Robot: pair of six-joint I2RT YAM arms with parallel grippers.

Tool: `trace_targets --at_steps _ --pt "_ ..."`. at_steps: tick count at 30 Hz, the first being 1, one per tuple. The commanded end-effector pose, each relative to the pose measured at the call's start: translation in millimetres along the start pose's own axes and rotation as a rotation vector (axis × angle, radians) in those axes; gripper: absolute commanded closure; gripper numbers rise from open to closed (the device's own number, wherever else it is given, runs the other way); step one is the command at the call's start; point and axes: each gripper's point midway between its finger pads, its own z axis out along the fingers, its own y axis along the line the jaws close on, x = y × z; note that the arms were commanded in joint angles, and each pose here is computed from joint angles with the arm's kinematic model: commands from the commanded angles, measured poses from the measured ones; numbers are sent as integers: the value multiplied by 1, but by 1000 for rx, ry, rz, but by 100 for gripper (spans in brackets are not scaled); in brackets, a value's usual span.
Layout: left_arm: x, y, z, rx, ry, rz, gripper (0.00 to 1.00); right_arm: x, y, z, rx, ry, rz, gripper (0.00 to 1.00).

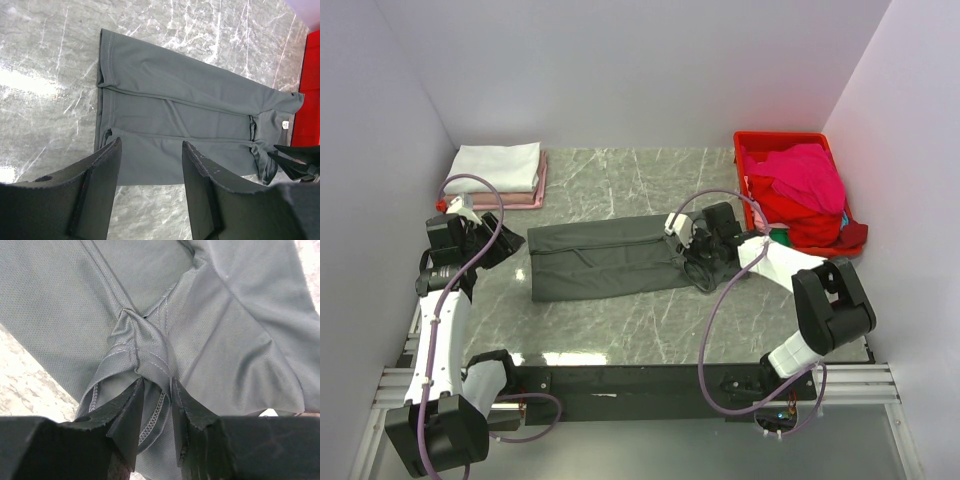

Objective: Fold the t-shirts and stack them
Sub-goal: Fold the tshirt

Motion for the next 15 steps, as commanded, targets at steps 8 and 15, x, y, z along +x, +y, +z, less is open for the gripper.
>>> trace_targets --at_steps 8,15 --pt "-7 -5 0 28 -29 34 43 -20 -15 3 20 -18 -4 66" --pt "-7 -4 1 26 -29 35 43 -28 -19 4 19 -23 19 73"
